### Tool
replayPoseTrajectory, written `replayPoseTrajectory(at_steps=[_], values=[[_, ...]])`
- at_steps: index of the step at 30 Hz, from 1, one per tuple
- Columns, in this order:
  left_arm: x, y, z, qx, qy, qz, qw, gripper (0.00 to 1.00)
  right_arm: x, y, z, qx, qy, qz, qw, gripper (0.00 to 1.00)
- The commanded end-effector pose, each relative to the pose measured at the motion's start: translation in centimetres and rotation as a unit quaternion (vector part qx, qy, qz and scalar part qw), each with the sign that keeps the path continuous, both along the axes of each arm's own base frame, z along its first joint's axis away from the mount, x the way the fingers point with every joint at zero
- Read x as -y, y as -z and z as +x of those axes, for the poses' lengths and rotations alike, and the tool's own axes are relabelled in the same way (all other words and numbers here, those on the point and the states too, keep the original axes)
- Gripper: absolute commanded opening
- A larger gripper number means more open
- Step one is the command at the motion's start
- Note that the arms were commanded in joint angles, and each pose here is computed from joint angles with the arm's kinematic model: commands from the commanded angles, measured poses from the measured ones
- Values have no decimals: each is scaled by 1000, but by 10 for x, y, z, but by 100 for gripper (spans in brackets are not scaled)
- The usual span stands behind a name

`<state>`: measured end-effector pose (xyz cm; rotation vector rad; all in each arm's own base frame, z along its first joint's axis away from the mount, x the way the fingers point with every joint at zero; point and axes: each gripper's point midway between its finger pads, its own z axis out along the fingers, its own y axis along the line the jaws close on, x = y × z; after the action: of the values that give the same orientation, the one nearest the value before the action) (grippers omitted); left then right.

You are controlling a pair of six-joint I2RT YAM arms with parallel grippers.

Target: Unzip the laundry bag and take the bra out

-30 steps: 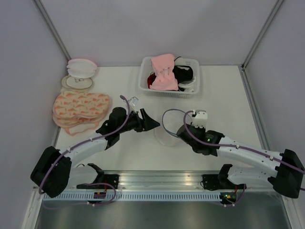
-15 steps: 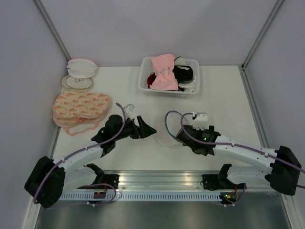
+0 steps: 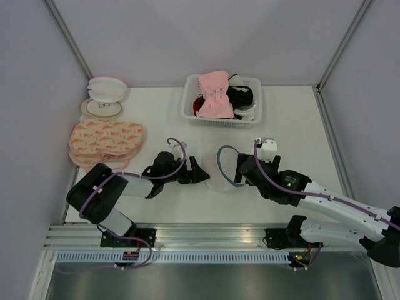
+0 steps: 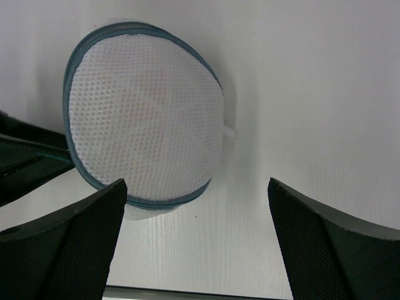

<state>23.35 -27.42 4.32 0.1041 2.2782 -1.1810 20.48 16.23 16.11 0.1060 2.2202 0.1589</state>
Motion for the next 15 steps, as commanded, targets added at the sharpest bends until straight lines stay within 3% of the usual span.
replayPoseTrajectory(at_steps=[1, 4, 6, 7, 9, 10, 12, 13, 15], values=[[22, -17, 23, 36, -3, -51, 998, 88, -24, -7, 4, 7, -40, 23, 999, 98], [30, -15, 32, 37, -8, -68, 997, 85, -30, -7, 6, 11, -46, 31, 998, 98], [38, -18, 36, 36, -4, -85, 996, 76, -31, -10, 8, 18, -45, 36, 998, 98], [41, -13, 35, 25, 1, -87, 996, 65, -30, -11, 11, 23, -39, 33, 998, 98], [44, -14, 36, 27, 5, -97, 995, 53, -29, -11, 15, 28, -34, 21, 999, 98], [45, -14, 34, 22, 8, -103, 994, 38, -31, -13, 17, 32, -35, 19, 999, 98], [44, -13, 31, 22, 7, -109, 994, 22, -37, -10, 21, 29, -41, 6, 999, 98], [44, -13, 30, 19, 6, -112, 993, 5, -42, -12, 23, 30, -44, 5, 999, 98], [41, -19, 27, 24, 4, -122, 992, 2, -49, -6, 28, 22, -48, -7, 999, 98]])
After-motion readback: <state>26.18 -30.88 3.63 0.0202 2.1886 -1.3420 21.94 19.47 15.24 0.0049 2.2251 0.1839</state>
